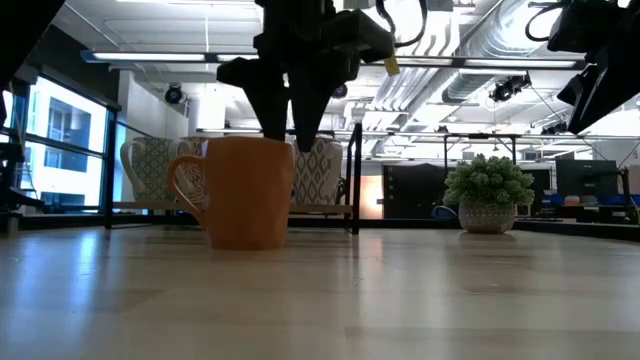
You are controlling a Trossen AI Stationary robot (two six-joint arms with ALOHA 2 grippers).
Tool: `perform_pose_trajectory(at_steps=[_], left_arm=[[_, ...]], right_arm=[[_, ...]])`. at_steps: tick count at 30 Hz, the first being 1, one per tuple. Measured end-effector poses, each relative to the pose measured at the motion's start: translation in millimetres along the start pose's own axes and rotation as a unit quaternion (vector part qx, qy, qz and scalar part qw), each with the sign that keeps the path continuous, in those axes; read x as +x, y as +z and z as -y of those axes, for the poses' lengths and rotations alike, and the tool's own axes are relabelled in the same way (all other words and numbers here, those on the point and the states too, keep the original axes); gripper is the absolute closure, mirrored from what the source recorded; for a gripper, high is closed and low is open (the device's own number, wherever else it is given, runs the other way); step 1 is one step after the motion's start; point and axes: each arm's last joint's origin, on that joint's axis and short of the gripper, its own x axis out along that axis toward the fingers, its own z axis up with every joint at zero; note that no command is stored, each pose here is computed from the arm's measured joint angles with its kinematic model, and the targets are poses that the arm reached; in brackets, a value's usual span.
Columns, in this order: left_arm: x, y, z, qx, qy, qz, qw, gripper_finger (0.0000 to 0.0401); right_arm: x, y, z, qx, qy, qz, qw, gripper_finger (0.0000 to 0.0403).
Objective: Place coffee mugs
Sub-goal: Put the orange mug on the shelf
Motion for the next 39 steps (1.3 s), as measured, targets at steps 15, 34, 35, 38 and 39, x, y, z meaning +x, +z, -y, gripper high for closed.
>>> perform_pose_trajectory(at_steps=[15,34,35,38,39], left_arm=[[27,-5,-3,-0.001,0.024,-0.014,1.000,0.0240],[43,-3,6,0.001,0.005,-0.012,1.000,0.0254],[44,-3,6,0.002,0.005,-0.015,1.000,0.0253],[46,-3,6,0.010,0.005,-0.021,1.000,0.0256],[47,-3,7,0.009,0.005,-0.021,1.000,0.0261]], right_arm=[[0,0,0,0.000,0.000,0.000,1.000,0.0304],[0,0,0,0.000,0.000,0.000,1.000,0.0304],[0,0,0,0.000,0.000,0.000,1.000,0.0304],[0,0,0,0.000,0.000,0.000,1.000,0.0304],[0,0,0,0.000,0.000,-0.001,1.000,0.0304]])
